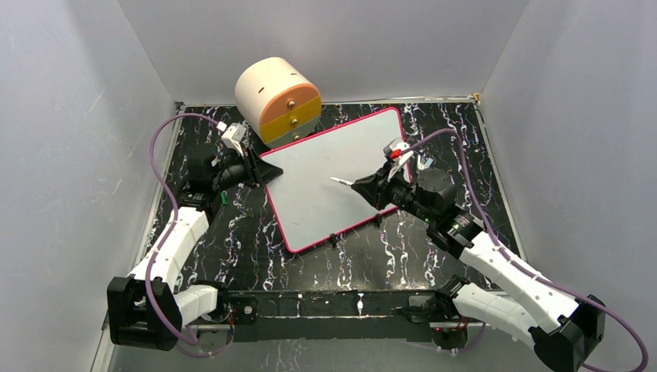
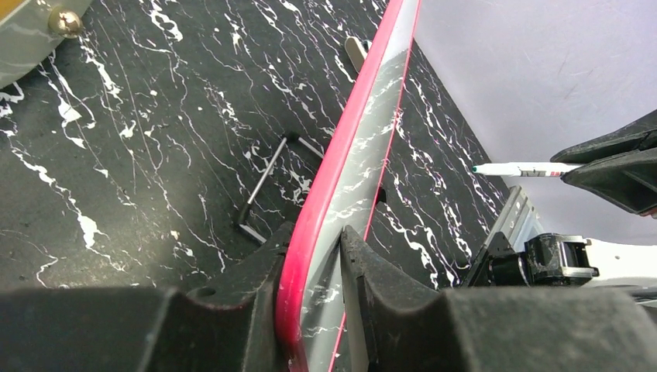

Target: Write a sentence on the whiteboard

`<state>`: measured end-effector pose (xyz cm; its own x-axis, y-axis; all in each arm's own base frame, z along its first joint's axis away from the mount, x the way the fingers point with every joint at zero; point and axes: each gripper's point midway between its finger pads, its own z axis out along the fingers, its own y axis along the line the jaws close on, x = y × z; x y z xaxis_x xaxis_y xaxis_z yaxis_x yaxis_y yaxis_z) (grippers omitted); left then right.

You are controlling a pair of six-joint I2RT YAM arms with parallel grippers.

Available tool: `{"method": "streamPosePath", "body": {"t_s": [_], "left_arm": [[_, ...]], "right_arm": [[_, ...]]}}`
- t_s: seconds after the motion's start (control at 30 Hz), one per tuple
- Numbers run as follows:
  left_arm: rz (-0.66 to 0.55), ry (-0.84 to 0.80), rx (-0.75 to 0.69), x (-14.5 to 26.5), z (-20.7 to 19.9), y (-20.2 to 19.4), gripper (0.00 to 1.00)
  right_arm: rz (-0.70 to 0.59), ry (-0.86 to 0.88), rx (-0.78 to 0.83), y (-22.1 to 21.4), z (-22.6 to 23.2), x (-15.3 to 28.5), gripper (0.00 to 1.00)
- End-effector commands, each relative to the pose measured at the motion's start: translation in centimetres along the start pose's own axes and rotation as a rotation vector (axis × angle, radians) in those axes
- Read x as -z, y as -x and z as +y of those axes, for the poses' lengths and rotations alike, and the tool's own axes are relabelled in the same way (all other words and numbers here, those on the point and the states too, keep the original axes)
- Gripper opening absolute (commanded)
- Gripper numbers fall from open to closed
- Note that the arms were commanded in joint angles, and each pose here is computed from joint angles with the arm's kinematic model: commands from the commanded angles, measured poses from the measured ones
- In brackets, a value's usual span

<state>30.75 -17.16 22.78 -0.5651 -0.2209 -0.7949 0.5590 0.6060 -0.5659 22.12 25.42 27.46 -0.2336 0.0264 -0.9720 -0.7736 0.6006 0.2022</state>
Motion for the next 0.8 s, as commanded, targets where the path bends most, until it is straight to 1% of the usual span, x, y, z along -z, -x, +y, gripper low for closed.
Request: {"method": "streamPosePath", "body": {"t_s": [0.0,0.03,0.1,0.13,0.23,0.37,0.5,0.57,0.63,0.77], "left_arm": [[-0.002,-0.057,-0.063,0.9,-1.5,-0.2,0.23],[0.001,-0.053,-0.062,1.0,-1.4,-0.5,0.2],[0.01,-0.054,-0.061,1.2,-1.4,-1.2,0.1],[0.012,-0.056,-0.064,1.3,-1.4,-1.4,0.08],[0.026,-0.04,-0.076,1.5,-1.1,-1.8,0.06],[0.05,-0.005,-0.109,1.7,-0.2,-2.8,0.06],[0.04,-0.025,-0.129,1.6,0.2,-4.2,0.06],[0.038,-0.027,-0.121,1.5,0.4,-4.6,0.04],[0.063,-0.008,-0.116,1.7,0.7,-5.1,0.03],[0.083,0.035,-0.137,1.9,1.5,-5.3,0.01]], "right_arm": [[-0.098,0.056,0.035,4.1,1.7,-0.4,0.0],[-0.096,0.062,0.037,4.2,1.9,-0.6,0.0],[-0.096,0.061,0.042,4.3,2.1,-0.8,0.0],[-0.094,0.056,0.045,4.4,2.1,-0.9,0.0],[-0.076,0.046,0.062,4.4,2.4,-1.4,0.0],[-0.063,0.03,0.095,4.5,3.1,-2.0,0.0],[-0.046,-0.018,0.131,4.3,3.4,-2.5,0.0],[-0.041,-0.035,0.147,4.2,3.6,-2.7,0.0],[-0.039,-0.056,0.161,4.1,3.7,-2.9,0.0],[-0.025,-0.089,0.2,3.6,4.0,-3.5,0.0]]}}
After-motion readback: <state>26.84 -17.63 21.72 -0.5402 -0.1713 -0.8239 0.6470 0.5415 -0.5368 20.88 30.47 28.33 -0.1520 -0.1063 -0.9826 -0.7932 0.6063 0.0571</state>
